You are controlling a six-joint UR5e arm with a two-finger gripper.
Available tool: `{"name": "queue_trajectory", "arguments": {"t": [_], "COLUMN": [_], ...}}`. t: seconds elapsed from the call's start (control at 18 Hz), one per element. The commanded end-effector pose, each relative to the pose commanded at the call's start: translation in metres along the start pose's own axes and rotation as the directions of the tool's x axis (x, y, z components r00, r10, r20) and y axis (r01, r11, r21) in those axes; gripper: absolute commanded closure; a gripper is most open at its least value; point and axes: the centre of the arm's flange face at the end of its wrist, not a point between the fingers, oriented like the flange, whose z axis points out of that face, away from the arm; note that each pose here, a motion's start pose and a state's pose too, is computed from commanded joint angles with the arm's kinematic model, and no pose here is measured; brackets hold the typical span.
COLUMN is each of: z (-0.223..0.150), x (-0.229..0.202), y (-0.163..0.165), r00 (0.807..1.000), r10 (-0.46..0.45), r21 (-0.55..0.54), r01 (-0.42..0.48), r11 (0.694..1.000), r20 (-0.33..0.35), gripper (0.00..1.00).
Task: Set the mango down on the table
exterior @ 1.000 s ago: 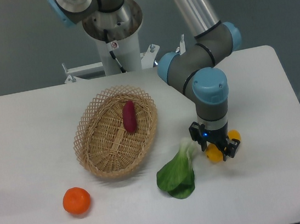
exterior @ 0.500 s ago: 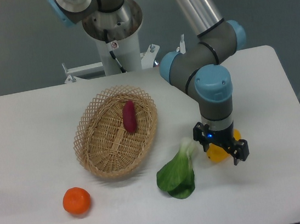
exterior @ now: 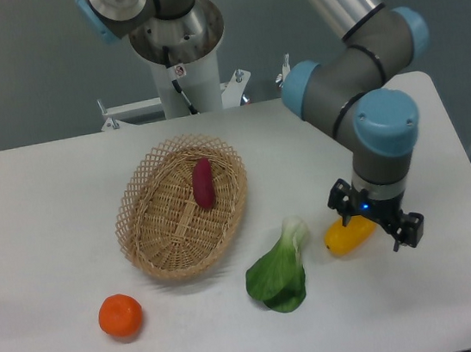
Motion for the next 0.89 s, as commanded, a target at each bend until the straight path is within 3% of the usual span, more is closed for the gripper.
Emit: {"name": "queue_trajectory", "arguments": {"t": [0.17,0.89], "z": [-0.0043,-0.0023], "x": [-0.0047,-0.0019], "y": [0.0103,0.0120], "r00": [0.998,0.998], "r10": [0.057,0.057], "r21": [-0.004,-0.006], "r01": [-0.057,-0.057], "r11": [0.998,0.998], "r20": [-0.009,-0.013], "gripper": [0.00,0.00]}}
